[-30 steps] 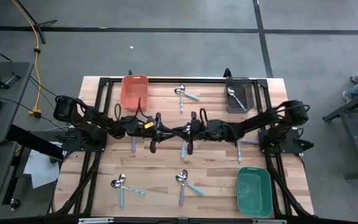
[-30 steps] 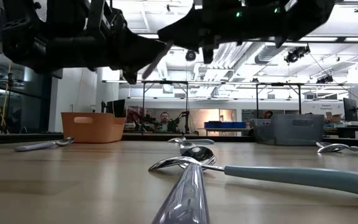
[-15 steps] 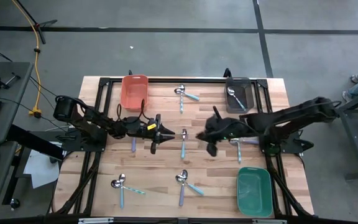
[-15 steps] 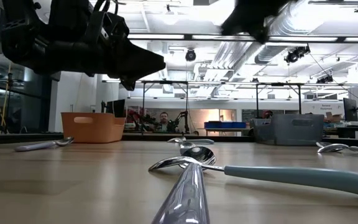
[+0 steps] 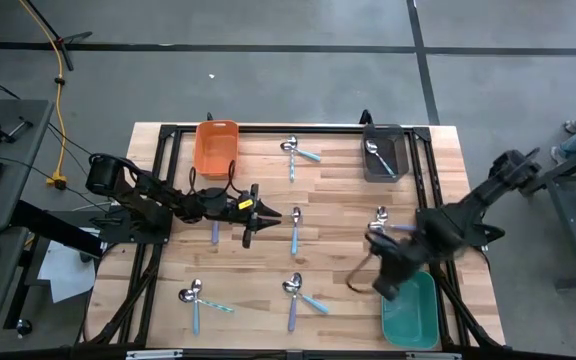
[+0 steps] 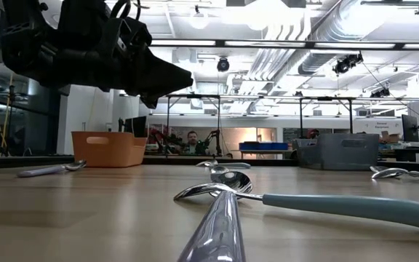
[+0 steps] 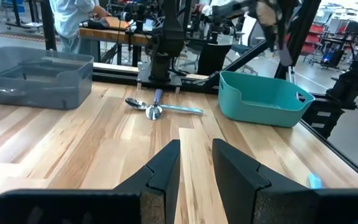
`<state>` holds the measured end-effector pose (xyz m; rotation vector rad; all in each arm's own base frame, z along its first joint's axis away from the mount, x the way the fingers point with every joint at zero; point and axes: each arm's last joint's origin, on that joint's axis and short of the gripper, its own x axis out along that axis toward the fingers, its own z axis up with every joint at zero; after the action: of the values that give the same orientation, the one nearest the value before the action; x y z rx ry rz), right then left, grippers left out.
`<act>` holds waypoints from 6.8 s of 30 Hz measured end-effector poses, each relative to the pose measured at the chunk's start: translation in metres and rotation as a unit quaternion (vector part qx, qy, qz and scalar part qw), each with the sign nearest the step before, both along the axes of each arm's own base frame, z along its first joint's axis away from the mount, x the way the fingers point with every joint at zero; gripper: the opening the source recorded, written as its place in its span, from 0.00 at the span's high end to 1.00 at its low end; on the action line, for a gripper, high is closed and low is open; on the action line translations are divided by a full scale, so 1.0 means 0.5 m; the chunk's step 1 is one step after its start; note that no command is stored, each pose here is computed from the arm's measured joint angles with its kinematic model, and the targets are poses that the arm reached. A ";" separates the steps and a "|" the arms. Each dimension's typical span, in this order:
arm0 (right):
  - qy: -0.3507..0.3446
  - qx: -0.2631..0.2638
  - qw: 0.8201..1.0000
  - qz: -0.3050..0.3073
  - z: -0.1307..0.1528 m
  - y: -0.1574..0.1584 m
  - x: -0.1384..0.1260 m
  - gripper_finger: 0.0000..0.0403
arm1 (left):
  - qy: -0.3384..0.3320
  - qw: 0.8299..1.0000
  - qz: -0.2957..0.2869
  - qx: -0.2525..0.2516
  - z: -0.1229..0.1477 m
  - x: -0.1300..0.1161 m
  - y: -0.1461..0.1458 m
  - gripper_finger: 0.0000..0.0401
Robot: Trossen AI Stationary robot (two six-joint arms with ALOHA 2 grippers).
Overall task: Sort silverware by color (type)
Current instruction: Put the purple spoon into the green bin, then put the blue spoon into the orange bin
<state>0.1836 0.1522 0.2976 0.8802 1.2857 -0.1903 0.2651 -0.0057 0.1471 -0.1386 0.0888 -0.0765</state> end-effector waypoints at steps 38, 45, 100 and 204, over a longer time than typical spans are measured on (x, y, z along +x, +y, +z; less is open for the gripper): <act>0.159 0.083 0.982 -0.064 -0.253 0.034 -0.099 0.97 | 0.004 1.000 0.000 -0.004 -0.001 0.000 0.000 0.78; 0.175 0.064 0.980 -0.072 -0.257 0.028 -0.104 0.95 | 0.004 1.000 0.000 -0.004 -0.001 0.000 0.000 0.78; 0.132 -0.009 0.991 0.009 -0.132 0.014 -0.070 0.92 | 0.005 1.000 0.000 -0.004 -0.001 0.000 -0.001 0.78; -0.189 -0.430 0.883 0.028 -0.176 -0.597 0.221 0.74 | 0.094 0.990 0.070 0.084 -0.032 -0.008 0.105 1.00</act>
<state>0.2939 -0.1463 0.2097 0.0946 0.7254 -0.4746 0.2612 0.0469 0.1313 0.0170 0.2729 0.0840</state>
